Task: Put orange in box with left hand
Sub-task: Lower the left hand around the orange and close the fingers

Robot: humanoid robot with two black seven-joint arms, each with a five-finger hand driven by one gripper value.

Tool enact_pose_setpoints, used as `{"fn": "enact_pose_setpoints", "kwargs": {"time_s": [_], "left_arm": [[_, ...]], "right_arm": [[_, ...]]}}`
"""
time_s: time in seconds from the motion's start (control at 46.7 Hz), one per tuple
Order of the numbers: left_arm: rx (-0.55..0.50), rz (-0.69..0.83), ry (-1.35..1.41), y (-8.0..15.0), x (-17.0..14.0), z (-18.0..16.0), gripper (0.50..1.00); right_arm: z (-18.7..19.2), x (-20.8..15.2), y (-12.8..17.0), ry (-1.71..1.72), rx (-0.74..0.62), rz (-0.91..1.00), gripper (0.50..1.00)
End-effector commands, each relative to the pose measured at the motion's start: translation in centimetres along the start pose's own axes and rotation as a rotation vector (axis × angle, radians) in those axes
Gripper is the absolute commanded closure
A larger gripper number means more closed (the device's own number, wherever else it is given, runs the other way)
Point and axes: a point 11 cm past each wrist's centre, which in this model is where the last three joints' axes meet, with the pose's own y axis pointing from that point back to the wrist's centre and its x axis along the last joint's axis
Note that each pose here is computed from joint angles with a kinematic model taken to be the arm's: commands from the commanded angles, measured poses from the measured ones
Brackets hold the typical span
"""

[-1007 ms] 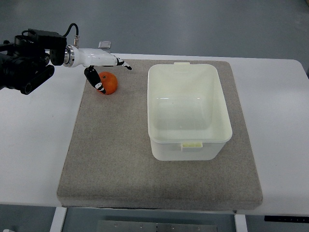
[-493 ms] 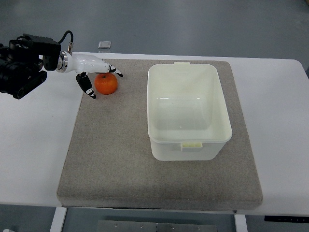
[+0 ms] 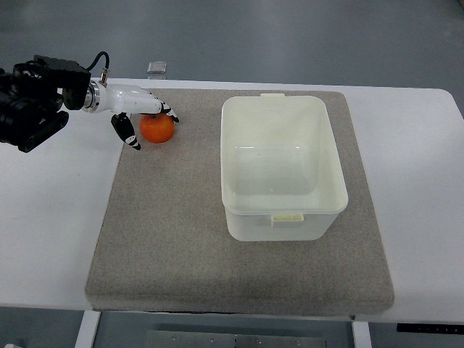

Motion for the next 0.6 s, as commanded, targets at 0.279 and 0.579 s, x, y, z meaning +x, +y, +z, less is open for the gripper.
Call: {"fn": "enact_pose_setpoints", "kwargs": {"time_s": [0.279, 0.579], "left_arm": [[-0.002, 0.007, 0.006, -0.1, 0.2, 0.1, 0.840], [0.009, 0.017, 0.001, 0.2, 1.0, -0.2, 1.000]], "right_arm": [[0.0, 0.0, 0.0, 0.000, 0.001, -0.001, 0.574], [0.0, 0.0, 0.0, -0.001, -0.001, -0.001, 0.574]]}}
